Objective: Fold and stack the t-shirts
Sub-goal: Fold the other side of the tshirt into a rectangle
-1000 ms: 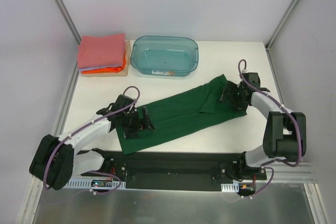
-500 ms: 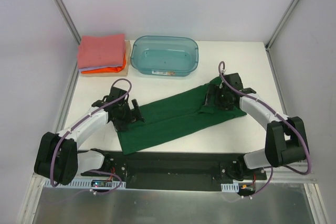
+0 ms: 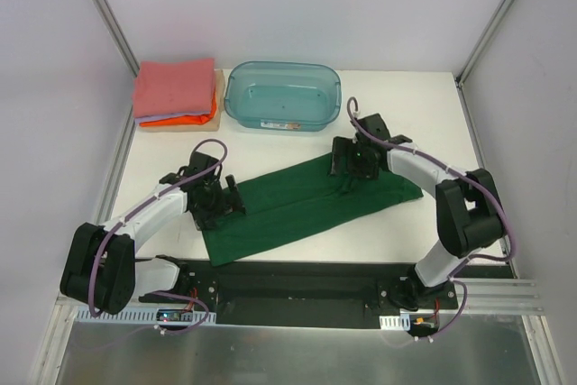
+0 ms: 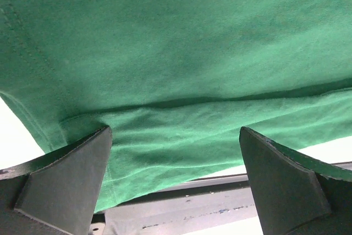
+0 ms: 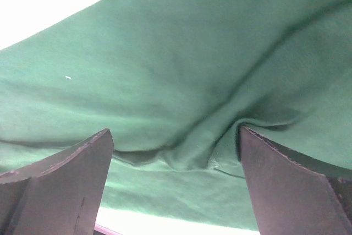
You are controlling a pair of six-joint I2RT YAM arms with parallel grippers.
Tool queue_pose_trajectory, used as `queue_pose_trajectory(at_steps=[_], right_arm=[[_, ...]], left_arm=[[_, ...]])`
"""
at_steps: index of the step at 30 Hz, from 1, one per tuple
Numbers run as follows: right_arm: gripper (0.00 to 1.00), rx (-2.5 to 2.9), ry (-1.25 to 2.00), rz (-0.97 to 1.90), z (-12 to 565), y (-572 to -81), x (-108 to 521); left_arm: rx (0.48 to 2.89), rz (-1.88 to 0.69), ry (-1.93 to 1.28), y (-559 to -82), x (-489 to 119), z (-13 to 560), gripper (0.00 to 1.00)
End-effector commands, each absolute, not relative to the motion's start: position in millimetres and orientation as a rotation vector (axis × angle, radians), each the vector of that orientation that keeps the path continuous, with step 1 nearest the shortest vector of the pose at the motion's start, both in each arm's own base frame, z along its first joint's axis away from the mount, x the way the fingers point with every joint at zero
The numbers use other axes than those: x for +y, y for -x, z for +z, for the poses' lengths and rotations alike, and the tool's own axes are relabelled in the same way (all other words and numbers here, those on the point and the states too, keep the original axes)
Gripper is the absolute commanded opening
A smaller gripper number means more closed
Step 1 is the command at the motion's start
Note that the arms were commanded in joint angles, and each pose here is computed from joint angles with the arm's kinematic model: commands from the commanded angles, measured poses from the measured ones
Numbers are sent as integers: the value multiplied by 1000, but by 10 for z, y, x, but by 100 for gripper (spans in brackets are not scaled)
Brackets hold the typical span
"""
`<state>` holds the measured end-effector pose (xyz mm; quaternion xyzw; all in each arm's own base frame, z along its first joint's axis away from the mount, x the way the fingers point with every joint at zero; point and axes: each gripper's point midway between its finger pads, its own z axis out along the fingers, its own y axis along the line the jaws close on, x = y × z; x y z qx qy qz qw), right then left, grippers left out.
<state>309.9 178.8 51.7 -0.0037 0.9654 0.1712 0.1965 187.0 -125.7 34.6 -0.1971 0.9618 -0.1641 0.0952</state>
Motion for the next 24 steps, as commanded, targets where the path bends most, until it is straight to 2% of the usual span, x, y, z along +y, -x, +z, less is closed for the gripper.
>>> queue_pose_trajectory(at_steps=[1, 6, 9, 16, 20, 24], right_arm=[[96, 2630, 53, 534, 774, -3349, 2088], [96, 2576, 141, 706, 943, -3526, 2527], [96, 2547, 184, 710, 1058, -3577, 2609], [96, 2485, 207, 544, 1251, -3360, 2219], [96, 2507, 146, 439, 1173, -3167, 1915], [96, 2550, 105, 462, 1009, -3230, 1836]], left_arm=[[2850, -432, 587, -1800, -1152, 314, 99], [2829, -446, 589, -1787, -1146, 340, 99], [2805, -464, 585, -1801, -1155, 388, 99], [2754, -485, 578, -1893, -1172, 509, 99], [2726, -537, 567, -1978, -1241, 635, 99], [2701, -567, 543, -2054, -1286, 736, 99]])
